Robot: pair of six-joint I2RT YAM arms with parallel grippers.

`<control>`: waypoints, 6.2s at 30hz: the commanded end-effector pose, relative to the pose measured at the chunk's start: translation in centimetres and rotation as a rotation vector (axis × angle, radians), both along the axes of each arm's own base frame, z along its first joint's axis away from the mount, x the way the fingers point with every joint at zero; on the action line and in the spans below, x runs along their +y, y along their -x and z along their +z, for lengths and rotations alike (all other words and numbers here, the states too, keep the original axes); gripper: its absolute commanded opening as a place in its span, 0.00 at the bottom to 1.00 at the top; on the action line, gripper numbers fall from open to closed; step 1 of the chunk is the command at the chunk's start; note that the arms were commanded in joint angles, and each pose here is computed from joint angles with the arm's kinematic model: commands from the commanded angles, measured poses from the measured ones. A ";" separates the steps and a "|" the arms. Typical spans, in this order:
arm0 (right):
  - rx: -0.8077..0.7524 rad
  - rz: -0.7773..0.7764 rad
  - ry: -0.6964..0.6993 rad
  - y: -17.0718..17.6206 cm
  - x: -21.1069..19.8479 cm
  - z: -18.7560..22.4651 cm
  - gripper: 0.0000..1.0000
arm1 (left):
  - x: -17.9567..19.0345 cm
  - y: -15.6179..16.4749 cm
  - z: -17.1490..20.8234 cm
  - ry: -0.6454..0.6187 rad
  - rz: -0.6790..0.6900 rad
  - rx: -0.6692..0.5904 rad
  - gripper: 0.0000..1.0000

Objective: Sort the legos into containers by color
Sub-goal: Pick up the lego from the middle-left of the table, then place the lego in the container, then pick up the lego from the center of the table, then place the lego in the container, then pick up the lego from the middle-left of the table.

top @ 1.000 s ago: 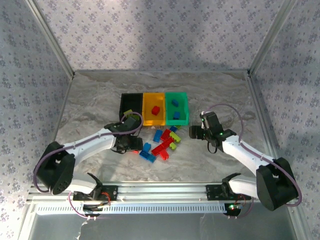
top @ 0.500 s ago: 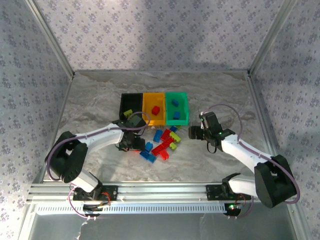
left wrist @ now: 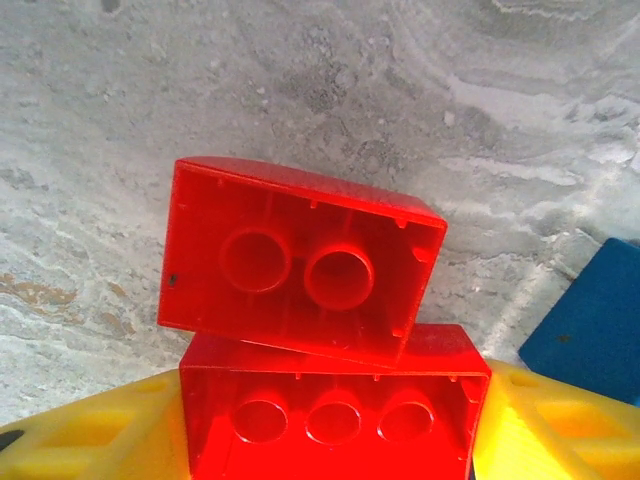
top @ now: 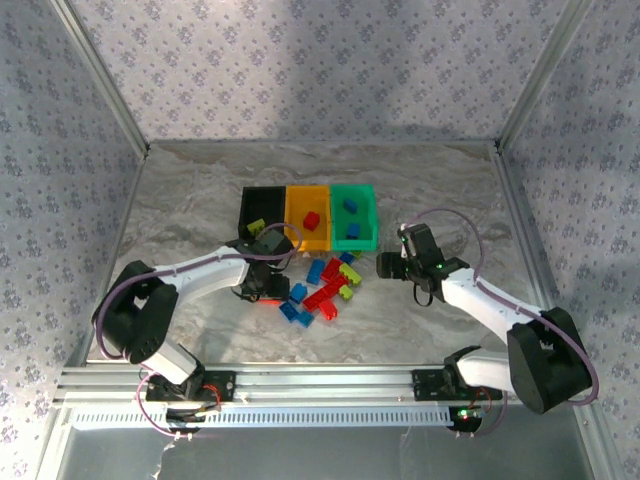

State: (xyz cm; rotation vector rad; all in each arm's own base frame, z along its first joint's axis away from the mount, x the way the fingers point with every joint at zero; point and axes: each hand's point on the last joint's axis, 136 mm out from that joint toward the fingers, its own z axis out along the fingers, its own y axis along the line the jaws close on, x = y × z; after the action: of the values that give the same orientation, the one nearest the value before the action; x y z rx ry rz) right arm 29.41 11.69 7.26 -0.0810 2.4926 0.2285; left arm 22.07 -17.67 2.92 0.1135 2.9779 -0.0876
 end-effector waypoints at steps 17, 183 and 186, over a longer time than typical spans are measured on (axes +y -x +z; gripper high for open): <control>0.015 -0.002 -0.008 -0.2 0.1 -0.7 0.83 | -1.7 -2.2 10.2 0.162 -0.018 -0.245 0.62; 0.000 0.011 0.025 0.1 1.5 -1.1 0.82 | -8.1 -0.6 3.7 0.078 -0.332 -0.296 0.68; -0.008 0.011 0.023 0.1 1.5 -1.0 0.83 | -8.5 0.0 3.1 0.074 -0.352 -0.270 0.67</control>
State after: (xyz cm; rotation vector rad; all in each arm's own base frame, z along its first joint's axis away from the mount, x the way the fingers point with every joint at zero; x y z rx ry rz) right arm 28.77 13.22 5.65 -0.1214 2.5003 0.2262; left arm 22.27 -24.90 5.67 0.5742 2.6446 -0.1616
